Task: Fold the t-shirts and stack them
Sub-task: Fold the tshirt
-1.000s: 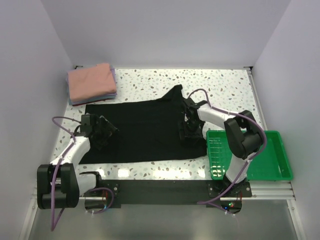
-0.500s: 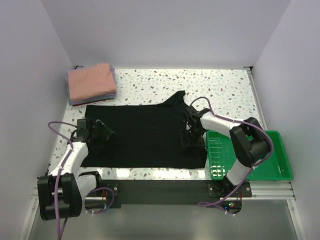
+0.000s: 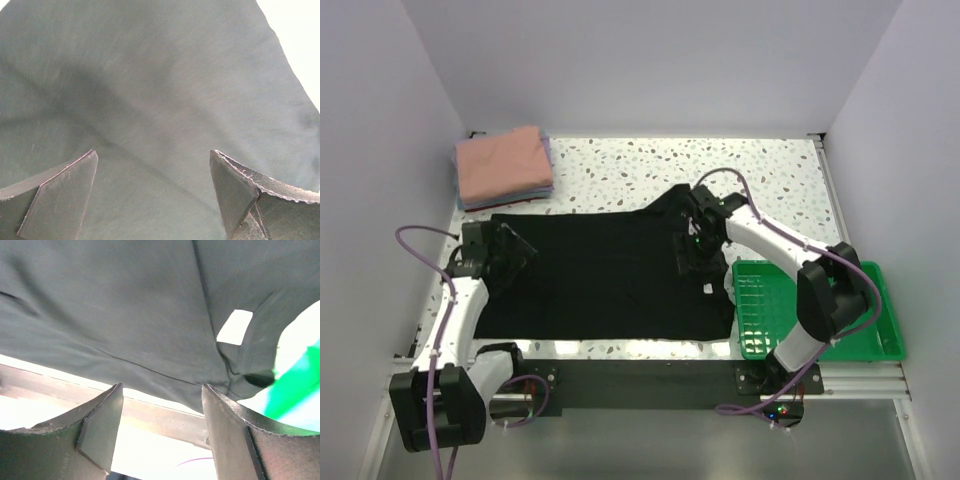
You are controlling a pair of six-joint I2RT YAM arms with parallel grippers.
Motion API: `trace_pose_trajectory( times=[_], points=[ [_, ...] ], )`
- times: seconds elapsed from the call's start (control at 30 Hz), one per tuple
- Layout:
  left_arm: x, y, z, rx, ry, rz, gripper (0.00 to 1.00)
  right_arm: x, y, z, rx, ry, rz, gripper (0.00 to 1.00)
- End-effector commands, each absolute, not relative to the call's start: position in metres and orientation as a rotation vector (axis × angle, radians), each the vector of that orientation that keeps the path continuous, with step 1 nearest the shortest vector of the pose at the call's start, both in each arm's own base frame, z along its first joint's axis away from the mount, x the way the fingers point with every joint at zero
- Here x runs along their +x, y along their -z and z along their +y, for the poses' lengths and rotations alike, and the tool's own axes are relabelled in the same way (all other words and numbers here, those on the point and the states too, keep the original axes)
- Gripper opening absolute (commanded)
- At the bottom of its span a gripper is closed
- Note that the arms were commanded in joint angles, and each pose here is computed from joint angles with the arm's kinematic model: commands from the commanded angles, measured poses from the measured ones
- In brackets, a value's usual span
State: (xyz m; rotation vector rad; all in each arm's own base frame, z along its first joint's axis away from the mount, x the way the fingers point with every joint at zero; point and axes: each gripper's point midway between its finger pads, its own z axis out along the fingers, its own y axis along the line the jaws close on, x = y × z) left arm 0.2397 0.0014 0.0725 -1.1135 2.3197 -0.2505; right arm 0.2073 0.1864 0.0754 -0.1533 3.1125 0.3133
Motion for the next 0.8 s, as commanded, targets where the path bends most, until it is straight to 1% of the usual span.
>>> trace_pose_trajectory(
  times=[0.0,0.1,0.13,0.2,0.27,0.3,0.33,0.4,0.47,0.5,0.53,0.57,0.6,0.63,0.7,0.77],
  points=[
    [0.276,-0.128,0.018,-0.977,0.213,2.208,0.99,0.245,-0.135,0.193,-0.159,-0.29,2.933,0.68],
    [0.299,-0.143,0.021,-0.899,0.219,2.174,0.98,0.279,-0.147,0.193,-0.098,-0.233,2.868,0.68],
    [0.311,-0.153,0.022,-0.861,0.225,2.144,0.98,0.295,-0.16,0.198,-0.074,-0.254,2.815,0.68],
    [0.323,-0.151,0.025,-0.843,0.213,2.154,0.98,0.325,-0.165,0.203,0.003,-0.287,2.763,0.68],
    [0.339,-0.155,0.027,-0.799,0.207,2.139,0.97,0.351,-0.164,0.198,0.092,-0.289,2.707,0.66],
    [0.344,-0.156,0.028,-0.79,0.206,2.132,0.97,0.372,-0.161,0.202,0.121,-0.318,2.66,0.65],
    [0.351,-0.158,0.029,-0.777,0.207,2.114,0.96,0.383,-0.159,0.203,0.16,-0.336,2.636,0.63],
    [0.357,-0.151,0.03,-0.784,0.211,2.125,0.96,0.418,-0.149,0.201,0.224,-0.364,2.568,0.61],
    [0.36,-0.146,0.027,-0.812,0.231,2.133,0.95,0.442,-0.139,0.192,0.281,-0.37,2.54,0.57],
    [0.362,-0.146,0.026,-0.811,0.234,2.13,0.94,0.461,-0.147,0.195,0.282,-0.395,2.488,0.56],
    [0.365,-0.146,0.025,-0.81,0.233,2.119,0.93,0.473,-0.128,0.194,0.266,-0.373,2.507,0.55],
    [0.366,-0.145,0.029,-0.825,0.199,2.11,0.93,0.485,-0.125,0.19,0.265,-0.365,2.494,0.55],
    [0.366,-0.146,0.031,-0.84,0.185,2.103,0.93,0.502,-0.135,0.19,0.257,-0.365,2.451,0.54],
    [0.364,-0.146,0.032,-0.87,0.179,2.101,0.93,0.512,-0.116,0.188,0.252,-0.346,2.472,0.54],
    [0.364,-0.146,0.032,-0.882,0.17,2.097,0.93,0.536,-0.122,0.183,0.267,-0.361,2.414,0.52],
    [0.364,-0.143,0.033,-0.88,0.162,2.103,0.93,0.551,-0.11,0.176,0.296,-0.357,2.402,0.51]
  ],
)
